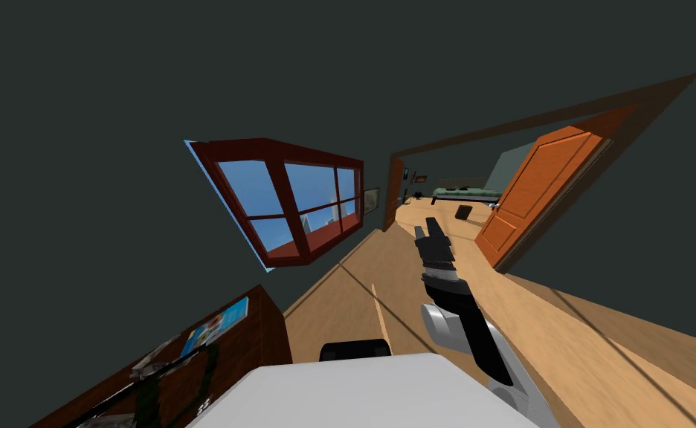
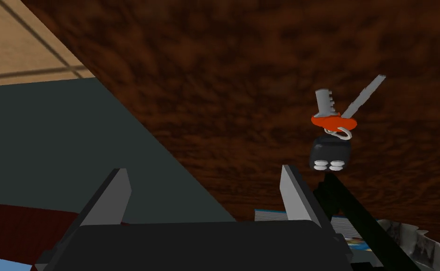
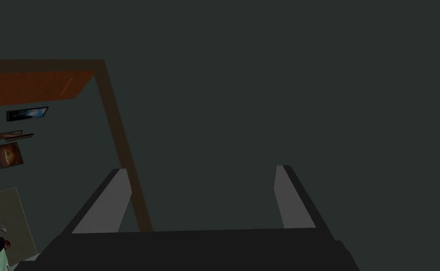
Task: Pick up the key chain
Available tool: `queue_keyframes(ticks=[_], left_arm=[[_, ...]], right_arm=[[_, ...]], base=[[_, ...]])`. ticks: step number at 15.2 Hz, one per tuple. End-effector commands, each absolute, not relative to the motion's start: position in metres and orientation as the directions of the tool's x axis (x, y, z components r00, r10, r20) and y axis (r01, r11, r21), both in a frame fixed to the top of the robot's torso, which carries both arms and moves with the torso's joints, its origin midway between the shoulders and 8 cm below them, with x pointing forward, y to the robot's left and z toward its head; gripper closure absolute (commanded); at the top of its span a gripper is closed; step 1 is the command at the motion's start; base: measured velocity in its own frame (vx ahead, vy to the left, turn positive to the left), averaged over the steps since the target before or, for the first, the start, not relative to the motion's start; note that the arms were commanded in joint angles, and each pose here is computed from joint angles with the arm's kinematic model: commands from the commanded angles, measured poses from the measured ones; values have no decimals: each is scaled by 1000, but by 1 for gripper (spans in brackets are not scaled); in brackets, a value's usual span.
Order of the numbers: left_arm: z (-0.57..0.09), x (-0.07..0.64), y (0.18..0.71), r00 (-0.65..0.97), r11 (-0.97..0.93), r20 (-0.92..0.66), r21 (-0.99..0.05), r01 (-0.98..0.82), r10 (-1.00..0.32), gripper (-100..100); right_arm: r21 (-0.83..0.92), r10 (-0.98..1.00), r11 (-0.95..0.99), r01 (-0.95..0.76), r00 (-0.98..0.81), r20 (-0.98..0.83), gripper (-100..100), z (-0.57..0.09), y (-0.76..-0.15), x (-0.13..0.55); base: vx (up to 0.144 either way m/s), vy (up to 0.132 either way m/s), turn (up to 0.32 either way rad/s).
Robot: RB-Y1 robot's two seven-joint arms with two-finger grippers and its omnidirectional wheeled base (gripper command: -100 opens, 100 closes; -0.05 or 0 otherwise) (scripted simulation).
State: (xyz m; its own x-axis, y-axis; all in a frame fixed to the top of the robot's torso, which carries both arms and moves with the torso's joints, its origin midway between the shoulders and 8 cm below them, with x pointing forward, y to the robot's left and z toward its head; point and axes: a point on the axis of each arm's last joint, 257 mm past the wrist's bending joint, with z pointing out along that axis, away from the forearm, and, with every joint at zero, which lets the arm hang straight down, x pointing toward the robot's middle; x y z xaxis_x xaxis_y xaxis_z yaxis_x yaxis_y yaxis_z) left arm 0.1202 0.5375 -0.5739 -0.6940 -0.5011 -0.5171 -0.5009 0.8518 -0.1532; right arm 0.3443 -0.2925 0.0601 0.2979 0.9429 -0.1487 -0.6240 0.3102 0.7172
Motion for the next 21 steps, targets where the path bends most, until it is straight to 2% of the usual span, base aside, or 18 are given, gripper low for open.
queue_keyframes(ticks=[1, 7, 21], left_arm=[[-580, 95, 550, -716, 847, -486, -107, -520, -501, -100], [-589, 48, 567, -753, 839, -426, -25, -544, -501, -100], [-597, -13, 580, -798, 830, -332, 72, -552, -502, -100]], right_arm=[[717, 943, 310, -624, 298, -149, 0, 60, -292, 344], [717, 943, 310, -624, 298, -149, 0, 60, -292, 344], [717, 943, 310, -624, 298, -149, 0, 60, -292, 344]], base=[[131, 75, -54], [72, 34, -23], [48, 26, -14]])
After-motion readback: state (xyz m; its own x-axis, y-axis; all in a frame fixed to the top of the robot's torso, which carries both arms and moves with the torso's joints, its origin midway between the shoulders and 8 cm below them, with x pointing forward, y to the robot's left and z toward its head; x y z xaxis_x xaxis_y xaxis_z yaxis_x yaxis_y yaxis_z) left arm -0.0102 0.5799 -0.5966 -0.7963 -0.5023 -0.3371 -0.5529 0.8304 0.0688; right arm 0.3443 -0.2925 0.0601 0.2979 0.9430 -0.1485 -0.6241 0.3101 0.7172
